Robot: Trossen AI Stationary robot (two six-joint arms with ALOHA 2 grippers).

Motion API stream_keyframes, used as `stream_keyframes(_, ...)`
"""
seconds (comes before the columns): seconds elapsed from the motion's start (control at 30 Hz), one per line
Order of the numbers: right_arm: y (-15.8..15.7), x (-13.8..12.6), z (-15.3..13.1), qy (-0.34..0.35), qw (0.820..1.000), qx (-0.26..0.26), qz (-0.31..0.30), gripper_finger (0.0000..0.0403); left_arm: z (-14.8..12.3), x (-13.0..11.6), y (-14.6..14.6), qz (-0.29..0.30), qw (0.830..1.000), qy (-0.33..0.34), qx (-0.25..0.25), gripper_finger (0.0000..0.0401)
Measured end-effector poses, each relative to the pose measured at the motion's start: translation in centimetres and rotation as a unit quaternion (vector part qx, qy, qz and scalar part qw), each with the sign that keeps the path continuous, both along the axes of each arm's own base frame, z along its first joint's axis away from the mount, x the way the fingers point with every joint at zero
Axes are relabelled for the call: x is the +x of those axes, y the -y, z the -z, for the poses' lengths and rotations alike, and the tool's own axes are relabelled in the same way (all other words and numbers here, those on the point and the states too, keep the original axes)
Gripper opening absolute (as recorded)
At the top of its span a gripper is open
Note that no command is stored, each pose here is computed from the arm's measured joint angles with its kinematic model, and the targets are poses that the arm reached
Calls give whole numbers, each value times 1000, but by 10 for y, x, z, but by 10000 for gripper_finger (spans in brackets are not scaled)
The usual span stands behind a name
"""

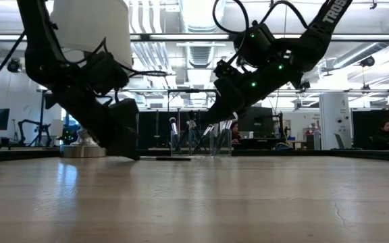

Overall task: Put items in baskets/containers
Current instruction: Put the eyeshadow brush into the transparent organizer

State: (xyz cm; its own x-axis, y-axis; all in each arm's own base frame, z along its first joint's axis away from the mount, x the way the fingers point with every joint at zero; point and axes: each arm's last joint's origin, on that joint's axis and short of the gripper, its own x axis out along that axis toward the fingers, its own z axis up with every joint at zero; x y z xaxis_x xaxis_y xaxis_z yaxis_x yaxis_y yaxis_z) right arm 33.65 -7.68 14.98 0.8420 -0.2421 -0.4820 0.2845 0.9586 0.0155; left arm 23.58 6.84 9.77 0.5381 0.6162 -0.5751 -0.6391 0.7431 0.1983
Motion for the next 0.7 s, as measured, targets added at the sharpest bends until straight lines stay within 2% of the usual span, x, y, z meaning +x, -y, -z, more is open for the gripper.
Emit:
stream_keyframes(0.13, -4, -3, -5, -5, 1000, 0, -5, 13, -2, 5, 10, 63, 998, 10, -16, 0)
stream_keyframes(0.47, -8, -4, -9, -10, 1000, -4, -15, 13, -5, 15, 40, 169, 985, 7, -17, 0)
stream_keyframes(0.53, -9, -4, -9, -11, 1000, -4, -15, 13, -6, 16, 45, 158, 987, 14, -14, 0)
stream_keyframes(0.6, -9, -4, -9, -12, 1000, -7, -17, 13, -9, 18, 47, 110, 993, 36, -13, 3)
stream_keyframes(0.7, -8, -4, -9, -12, 1000, -8, -17, 13, -15, 23, 49, 90, 995, 45, -22, 17)
